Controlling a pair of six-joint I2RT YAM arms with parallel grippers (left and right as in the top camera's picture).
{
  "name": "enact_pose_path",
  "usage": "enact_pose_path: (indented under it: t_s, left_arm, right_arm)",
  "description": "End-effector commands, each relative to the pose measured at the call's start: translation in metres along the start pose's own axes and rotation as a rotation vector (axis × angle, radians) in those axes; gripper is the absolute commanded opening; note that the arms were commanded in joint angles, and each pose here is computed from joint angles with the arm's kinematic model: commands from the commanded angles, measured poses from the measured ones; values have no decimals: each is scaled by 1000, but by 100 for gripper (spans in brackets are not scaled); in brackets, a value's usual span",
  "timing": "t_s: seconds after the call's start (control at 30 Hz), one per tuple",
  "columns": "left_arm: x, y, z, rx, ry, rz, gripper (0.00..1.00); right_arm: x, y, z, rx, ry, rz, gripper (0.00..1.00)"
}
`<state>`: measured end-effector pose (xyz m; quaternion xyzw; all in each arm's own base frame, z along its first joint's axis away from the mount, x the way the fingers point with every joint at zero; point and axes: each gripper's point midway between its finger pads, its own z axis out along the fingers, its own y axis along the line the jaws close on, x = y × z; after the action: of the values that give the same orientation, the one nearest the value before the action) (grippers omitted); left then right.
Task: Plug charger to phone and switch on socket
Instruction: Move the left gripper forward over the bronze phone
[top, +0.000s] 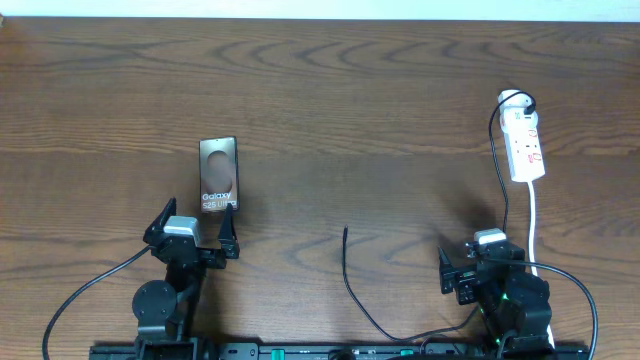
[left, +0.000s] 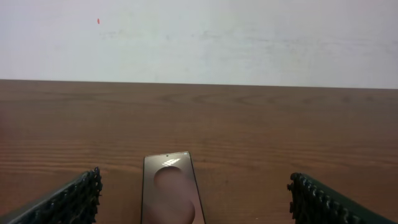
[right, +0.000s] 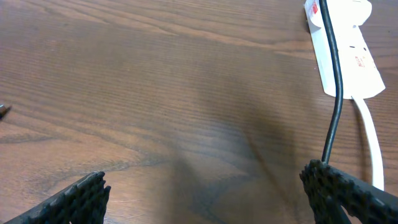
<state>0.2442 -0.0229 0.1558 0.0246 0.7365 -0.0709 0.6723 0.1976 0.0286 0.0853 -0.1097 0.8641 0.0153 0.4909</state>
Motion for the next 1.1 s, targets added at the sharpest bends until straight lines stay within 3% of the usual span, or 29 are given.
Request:
enact_pose_path:
  t_s: [0.0,0.43,1.07]
  left_arm:
    - [14,-2,0,14,48,7,95]
    - [-6,-4,-2,13,26,-73,95]
    - [-33,1,42,-15,335,-121,95]
  right_arm:
    - [3,-3,0,15,8,-12,99]
    - [3,-3,0,15,8,-12,99]
    - [3,-3,0,15,8,-12,99]
